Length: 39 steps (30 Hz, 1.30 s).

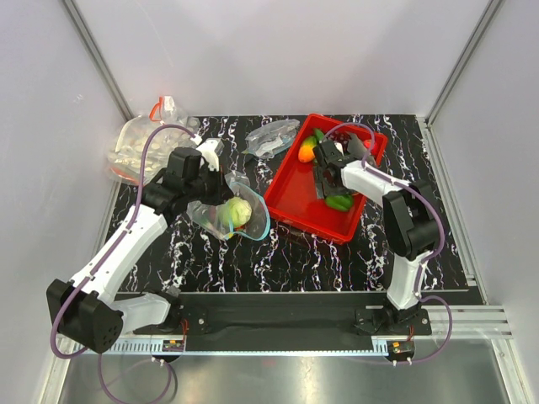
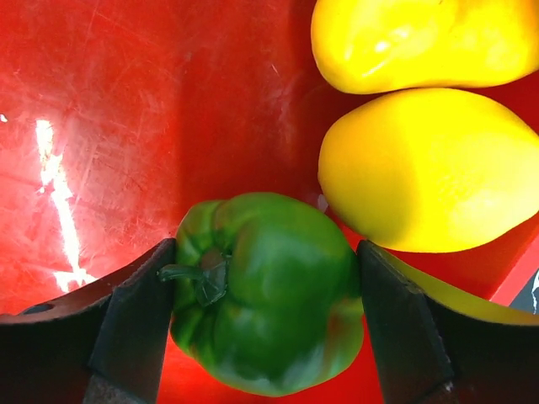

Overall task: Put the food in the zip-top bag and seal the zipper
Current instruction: Pick up the fake vegetable from the bin, then place the fake vegetable in the zipper food storage bag.

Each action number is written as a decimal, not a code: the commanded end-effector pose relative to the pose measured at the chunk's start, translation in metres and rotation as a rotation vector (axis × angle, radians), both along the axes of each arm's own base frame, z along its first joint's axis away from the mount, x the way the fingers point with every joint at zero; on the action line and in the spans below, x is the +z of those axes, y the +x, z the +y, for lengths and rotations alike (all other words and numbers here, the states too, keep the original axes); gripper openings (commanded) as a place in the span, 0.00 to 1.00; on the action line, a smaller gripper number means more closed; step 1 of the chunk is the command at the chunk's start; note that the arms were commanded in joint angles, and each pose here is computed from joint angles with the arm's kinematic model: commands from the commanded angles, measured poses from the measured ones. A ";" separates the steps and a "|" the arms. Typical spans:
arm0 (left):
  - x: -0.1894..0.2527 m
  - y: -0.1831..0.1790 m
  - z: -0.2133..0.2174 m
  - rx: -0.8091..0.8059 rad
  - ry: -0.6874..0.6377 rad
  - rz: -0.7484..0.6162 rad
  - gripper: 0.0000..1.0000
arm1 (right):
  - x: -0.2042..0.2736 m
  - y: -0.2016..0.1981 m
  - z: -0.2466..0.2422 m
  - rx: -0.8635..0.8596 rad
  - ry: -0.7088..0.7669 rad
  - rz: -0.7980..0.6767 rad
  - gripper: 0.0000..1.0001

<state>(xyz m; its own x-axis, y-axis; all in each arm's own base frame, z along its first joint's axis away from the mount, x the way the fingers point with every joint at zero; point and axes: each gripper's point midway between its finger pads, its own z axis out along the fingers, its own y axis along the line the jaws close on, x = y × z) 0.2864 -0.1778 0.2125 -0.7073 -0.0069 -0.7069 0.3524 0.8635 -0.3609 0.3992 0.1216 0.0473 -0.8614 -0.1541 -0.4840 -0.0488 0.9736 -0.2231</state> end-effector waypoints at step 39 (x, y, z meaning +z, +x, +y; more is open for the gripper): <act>0.110 -0.047 -0.072 -0.214 -0.589 0.122 0.00 | 0.206 -0.117 0.249 0.729 1.110 -0.407 0.27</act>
<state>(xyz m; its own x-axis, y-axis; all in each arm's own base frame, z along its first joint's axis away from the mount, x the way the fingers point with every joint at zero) 0.2699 -0.2219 0.2656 -0.8005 -0.1861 -0.5698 0.3197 0.6716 -0.6684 0.2733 0.3709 0.2309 -0.5898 0.0231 -0.8072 -0.7271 0.4198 0.5433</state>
